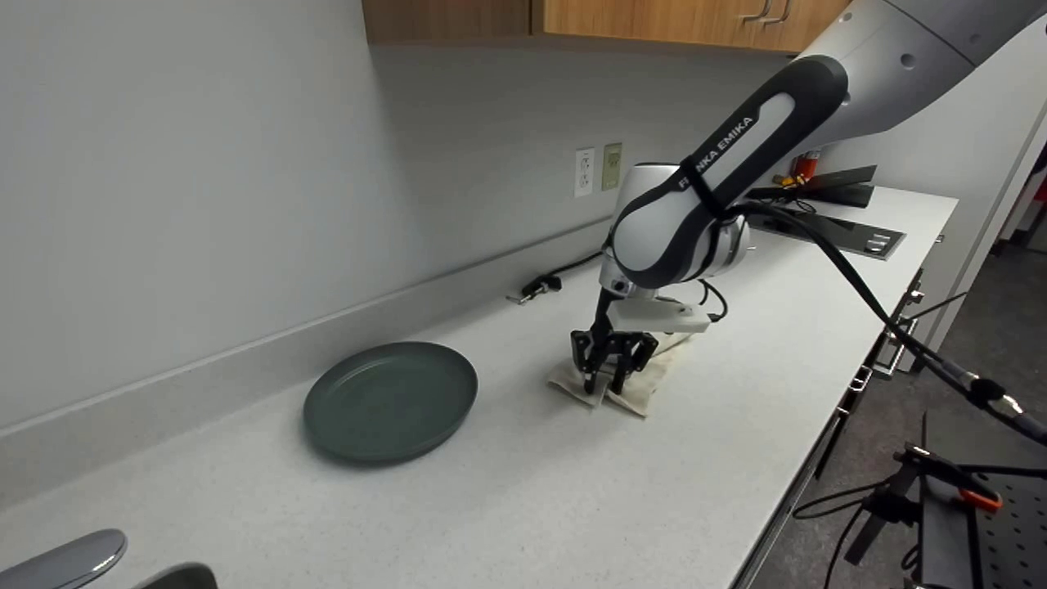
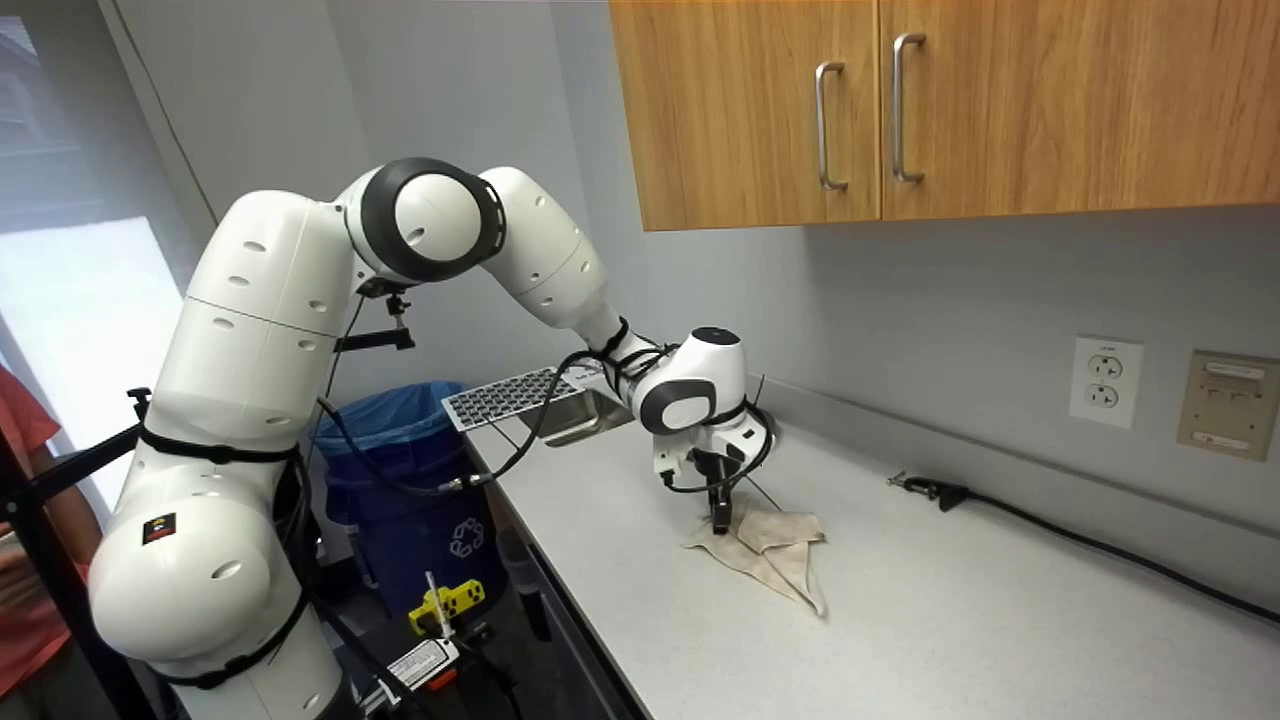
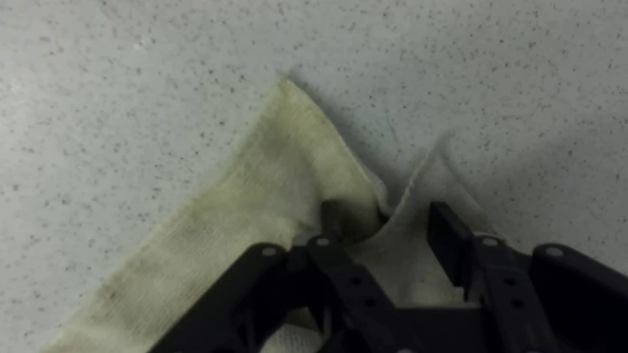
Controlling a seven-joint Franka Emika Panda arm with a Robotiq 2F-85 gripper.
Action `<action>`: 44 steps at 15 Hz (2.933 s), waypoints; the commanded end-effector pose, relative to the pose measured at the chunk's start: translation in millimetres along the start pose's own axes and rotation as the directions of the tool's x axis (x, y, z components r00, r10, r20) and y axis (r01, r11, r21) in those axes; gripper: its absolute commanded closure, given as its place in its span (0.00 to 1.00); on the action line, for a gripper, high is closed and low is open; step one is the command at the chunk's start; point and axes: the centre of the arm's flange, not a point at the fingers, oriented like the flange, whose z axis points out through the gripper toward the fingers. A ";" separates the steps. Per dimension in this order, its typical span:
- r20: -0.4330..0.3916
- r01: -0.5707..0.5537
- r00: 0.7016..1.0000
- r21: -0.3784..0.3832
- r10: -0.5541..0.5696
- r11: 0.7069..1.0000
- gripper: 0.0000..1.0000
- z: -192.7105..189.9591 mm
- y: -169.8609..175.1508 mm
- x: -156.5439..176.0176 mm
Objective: Spread the kitchen towel
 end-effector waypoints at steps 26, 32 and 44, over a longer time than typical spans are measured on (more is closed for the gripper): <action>0.023 -0.033 0.999 0.045 0.032 0.998 0.17 15.8 -65.6 -47.2; -0.018 -0.015 1.000 0.045 0.016 0.999 0.00 18.1 -69.2 -40.6; -0.040 -0.023 0.999 0.020 0.024 1.000 0.17 25.4 -58.6 -18.7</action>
